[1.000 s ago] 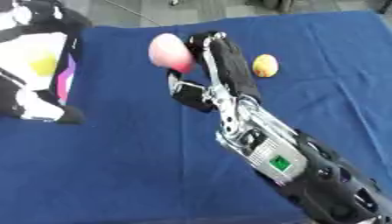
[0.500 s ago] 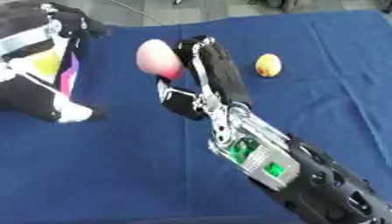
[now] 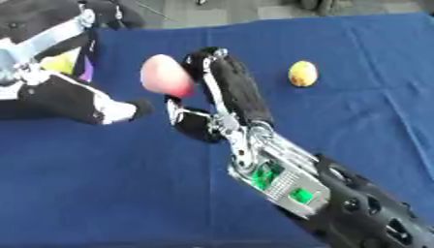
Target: Pick up the objects with one hand, pass them to the other hand, and then place them into the box on the other side of the table.
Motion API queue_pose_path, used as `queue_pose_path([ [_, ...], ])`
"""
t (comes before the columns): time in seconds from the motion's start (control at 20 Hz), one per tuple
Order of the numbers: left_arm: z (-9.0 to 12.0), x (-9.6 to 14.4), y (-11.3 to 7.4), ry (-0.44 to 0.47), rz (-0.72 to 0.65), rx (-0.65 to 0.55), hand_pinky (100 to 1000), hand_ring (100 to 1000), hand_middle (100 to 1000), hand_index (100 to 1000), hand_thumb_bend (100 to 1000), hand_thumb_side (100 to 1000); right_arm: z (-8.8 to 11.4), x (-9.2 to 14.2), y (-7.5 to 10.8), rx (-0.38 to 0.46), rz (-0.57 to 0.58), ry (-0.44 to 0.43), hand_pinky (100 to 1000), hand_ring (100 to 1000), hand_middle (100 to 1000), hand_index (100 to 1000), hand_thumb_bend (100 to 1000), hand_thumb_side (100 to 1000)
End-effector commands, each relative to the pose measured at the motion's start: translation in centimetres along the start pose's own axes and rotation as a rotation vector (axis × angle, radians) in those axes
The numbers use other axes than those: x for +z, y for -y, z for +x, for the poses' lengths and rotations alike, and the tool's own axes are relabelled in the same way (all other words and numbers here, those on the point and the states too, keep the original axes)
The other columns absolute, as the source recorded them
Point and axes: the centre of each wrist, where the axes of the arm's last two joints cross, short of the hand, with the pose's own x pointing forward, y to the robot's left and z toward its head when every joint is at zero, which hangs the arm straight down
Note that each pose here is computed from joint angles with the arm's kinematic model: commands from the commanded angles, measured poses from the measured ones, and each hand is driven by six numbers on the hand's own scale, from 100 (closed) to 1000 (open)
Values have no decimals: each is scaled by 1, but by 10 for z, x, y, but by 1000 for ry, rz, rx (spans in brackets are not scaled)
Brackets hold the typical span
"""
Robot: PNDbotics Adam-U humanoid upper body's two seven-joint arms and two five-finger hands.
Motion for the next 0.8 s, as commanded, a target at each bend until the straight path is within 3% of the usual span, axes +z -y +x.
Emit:
queue_pose_path([
  [0.05,5,0,-5,11,13,1,824,804,771,872,547,400,8,-2,5,-4,-12,61,711,594,461,515,100,100],
  [0.45,4,-6,8,-14,-38,-17,820,805,775,853,503,392,10,0,3,9,-3,124,717,598,462,515,100,100],
  [0.8,-6,-18,20,-43,-54,-58,811,802,773,815,338,375,10,2,0,15,-36,166,719,599,462,514,100,100],
])
